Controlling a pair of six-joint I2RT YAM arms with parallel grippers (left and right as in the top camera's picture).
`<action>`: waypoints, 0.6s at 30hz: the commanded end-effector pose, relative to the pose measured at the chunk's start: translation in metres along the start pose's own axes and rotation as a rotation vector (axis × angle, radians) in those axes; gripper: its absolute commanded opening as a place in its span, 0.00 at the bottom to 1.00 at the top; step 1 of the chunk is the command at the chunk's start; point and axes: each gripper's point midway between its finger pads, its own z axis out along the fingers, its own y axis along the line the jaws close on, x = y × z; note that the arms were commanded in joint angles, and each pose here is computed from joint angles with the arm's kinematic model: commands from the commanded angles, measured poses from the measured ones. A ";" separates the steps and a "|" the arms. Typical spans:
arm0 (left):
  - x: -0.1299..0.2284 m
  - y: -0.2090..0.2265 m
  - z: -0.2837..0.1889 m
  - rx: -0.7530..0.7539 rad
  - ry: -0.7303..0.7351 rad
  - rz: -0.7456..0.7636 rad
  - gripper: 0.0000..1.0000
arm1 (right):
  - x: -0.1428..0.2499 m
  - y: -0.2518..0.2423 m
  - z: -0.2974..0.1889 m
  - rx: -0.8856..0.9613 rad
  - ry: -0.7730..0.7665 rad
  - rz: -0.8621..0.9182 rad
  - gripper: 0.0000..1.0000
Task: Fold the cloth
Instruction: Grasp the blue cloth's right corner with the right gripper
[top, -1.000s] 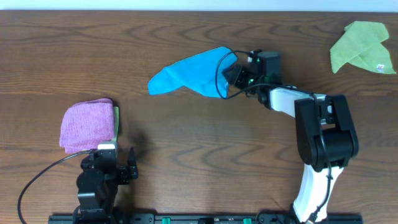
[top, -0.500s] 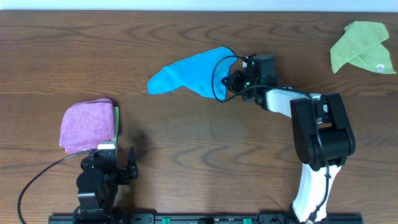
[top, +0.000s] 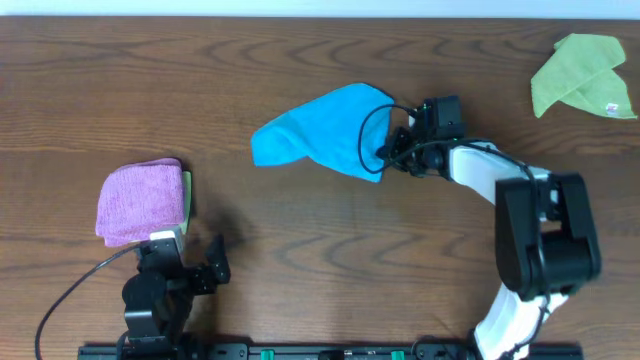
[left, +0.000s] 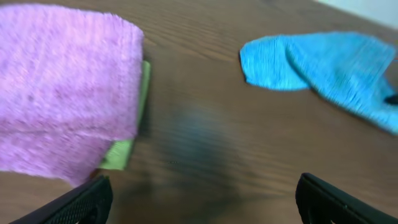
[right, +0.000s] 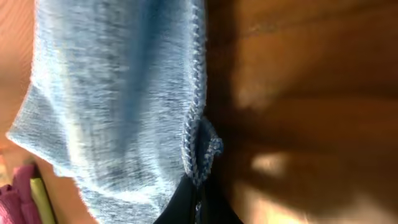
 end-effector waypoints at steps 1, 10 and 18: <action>0.005 -0.013 0.000 0.073 0.030 -0.180 0.95 | -0.007 0.011 -0.030 0.022 -0.056 -0.061 0.01; 0.007 -0.019 0.000 0.101 0.058 -0.460 0.95 | 0.000 0.013 -0.097 0.156 -0.138 -0.101 0.01; 0.011 -0.034 -0.003 0.179 0.111 -0.544 0.95 | 0.018 -0.019 -0.123 0.343 -0.135 -0.009 0.01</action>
